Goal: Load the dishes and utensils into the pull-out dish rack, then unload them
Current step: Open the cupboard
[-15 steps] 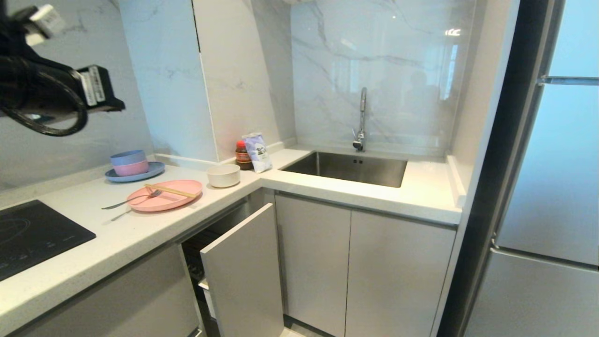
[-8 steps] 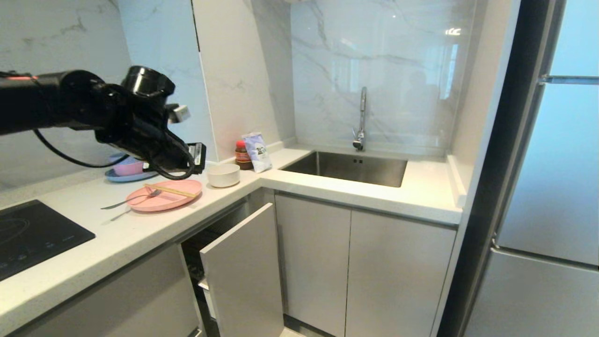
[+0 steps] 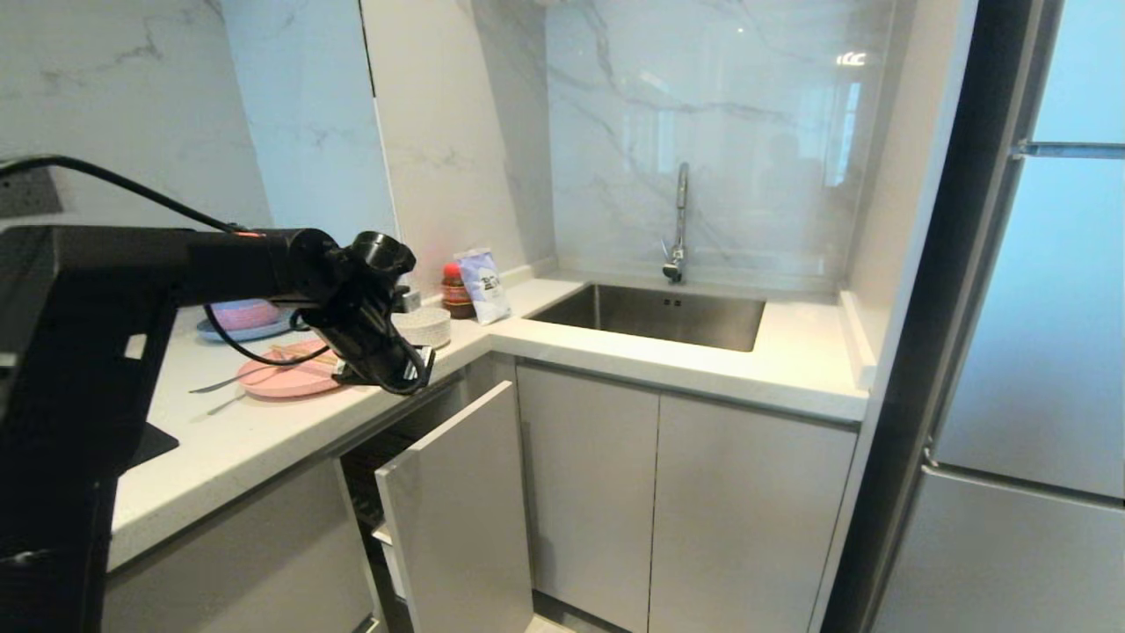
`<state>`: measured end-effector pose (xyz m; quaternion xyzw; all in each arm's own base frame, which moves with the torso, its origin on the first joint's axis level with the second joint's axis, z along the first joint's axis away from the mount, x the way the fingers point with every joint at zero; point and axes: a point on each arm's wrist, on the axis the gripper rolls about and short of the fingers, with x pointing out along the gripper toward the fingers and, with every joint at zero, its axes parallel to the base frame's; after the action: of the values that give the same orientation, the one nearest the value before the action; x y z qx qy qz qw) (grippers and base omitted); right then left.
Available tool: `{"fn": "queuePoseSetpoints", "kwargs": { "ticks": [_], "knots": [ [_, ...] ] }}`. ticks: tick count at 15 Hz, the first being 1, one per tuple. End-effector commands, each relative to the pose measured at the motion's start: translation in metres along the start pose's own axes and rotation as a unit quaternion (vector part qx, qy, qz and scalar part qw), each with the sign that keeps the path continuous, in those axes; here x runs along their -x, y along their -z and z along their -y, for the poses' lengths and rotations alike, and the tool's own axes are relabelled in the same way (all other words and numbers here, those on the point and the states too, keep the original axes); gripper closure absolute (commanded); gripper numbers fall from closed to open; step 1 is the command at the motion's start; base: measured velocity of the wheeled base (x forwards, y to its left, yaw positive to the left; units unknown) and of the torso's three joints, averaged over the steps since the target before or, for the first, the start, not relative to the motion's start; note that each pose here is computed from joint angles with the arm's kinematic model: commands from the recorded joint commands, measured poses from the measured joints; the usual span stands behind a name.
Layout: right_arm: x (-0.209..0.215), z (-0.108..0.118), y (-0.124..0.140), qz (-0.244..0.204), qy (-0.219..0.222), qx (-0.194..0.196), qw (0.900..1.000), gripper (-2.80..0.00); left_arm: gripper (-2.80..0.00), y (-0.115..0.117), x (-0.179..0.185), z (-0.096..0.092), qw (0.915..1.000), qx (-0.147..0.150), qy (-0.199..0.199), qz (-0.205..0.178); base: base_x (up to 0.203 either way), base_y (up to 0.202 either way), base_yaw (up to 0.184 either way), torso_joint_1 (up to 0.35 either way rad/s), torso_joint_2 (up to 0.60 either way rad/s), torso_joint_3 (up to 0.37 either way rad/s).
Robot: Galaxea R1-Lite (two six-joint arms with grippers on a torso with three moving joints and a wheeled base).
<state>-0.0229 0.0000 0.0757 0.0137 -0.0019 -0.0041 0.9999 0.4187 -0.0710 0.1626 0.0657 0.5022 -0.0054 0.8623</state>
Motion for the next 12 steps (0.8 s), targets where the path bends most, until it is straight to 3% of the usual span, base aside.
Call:
{"fn": "queuePoseSetpoints", "kwargs": {
  "ticks": [1, 5, 10, 12],
  "knots": [
    [0.000, 0.000, 0.000, 0.000, 0.000, 0.000, 1.000, 0.00, 0.00, 0.004, -0.036, 0.006, 0.9996, -0.005, -0.002, -0.027, 0.000, 0.000, 0.000, 0.000, 0.00, 0.000],
    [0.000, 0.000, 0.000, 0.001, 0.000, 0.000, 1.000, 0.00, 0.00, 0.005, -0.064, 0.010, 0.9996, -0.006, -0.006, -0.028, 0.000, 0.000, 0.000, 0.000, 0.00, 0.000],
    [0.000, 0.000, 0.000, 0.001, 0.000, 0.000, 1.000, 0.00, 0.00, 0.006, -0.089, 0.012, 0.9973, -0.006, -0.072, -0.017, 0.000, 0.000, 0.000, 0.000, 0.00, 0.000],
    [0.000, 0.000, 0.000, 0.000, 0.000, 0.000, 1.000, 0.00, 0.00, 0.005, -0.091, 0.013, 0.9968, -0.005, -0.079, -0.012, 0.000, 0.000, 0.000, 0.000, 0.00, 0.000]
  ]
}}
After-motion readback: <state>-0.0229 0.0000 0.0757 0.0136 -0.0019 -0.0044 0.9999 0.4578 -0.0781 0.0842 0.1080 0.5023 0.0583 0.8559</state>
